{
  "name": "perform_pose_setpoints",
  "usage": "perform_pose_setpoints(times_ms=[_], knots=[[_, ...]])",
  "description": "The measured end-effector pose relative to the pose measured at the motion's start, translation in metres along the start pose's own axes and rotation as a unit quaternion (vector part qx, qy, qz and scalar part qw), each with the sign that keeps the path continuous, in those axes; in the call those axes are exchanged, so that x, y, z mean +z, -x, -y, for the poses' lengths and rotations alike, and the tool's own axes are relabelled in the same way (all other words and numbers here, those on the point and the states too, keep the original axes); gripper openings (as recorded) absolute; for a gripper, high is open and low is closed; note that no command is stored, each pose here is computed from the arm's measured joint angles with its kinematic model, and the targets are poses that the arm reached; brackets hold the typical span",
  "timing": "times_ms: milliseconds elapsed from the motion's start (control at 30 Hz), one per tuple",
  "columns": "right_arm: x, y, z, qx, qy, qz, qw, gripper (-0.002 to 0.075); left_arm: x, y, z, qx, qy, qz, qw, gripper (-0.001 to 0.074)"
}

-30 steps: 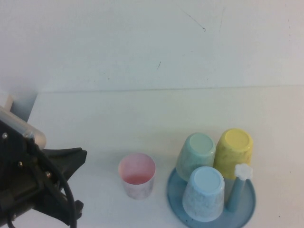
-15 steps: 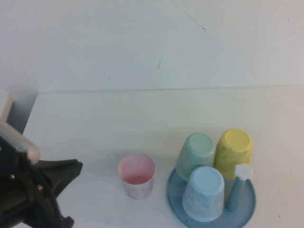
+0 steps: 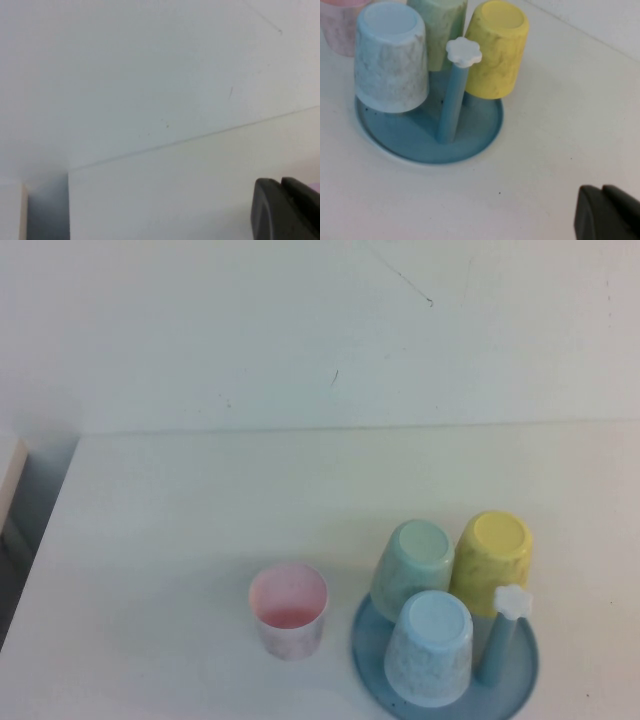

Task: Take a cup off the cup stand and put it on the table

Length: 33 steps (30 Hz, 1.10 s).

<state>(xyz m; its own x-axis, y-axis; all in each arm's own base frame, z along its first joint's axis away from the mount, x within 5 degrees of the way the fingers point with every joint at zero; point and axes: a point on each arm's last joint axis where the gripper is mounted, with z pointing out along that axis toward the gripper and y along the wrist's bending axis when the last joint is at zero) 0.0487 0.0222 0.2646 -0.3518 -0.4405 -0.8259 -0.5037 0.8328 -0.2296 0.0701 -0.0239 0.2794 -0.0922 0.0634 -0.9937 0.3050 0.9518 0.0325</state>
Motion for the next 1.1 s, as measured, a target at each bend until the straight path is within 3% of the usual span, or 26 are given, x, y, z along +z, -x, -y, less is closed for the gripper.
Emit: perform_pose_setpoints(times_ms=[200, 367, 733, 1100], knots=[[0.000, 0.000, 0.000, 0.000, 0.000, 0.000, 1.000, -0.0001, -0.005, -0.057, -0.004, -0.037, 0.055, -0.012, 0.998, -0.0001], [0.000, 0.000, 0.000, 0.001, 0.001, 0.000, 1.000, -0.0001, -0.005, -0.089, -0.004, -0.068, 0.070, -0.015, 0.995, -0.0001], [0.000, 0.000, 0.000, 0.001, 0.001, 0.000, 1.000, -0.0001, -0.006, -0.090, -0.008, -0.067, 0.095, 0.005, 0.993, -0.0001], [0.000, 0.000, 0.000, 0.003, 0.003, 0.001, 1.000, -0.0001, -0.009, -0.109, -0.008, -0.107, 0.104, -0.087, 0.985, -0.0001]])
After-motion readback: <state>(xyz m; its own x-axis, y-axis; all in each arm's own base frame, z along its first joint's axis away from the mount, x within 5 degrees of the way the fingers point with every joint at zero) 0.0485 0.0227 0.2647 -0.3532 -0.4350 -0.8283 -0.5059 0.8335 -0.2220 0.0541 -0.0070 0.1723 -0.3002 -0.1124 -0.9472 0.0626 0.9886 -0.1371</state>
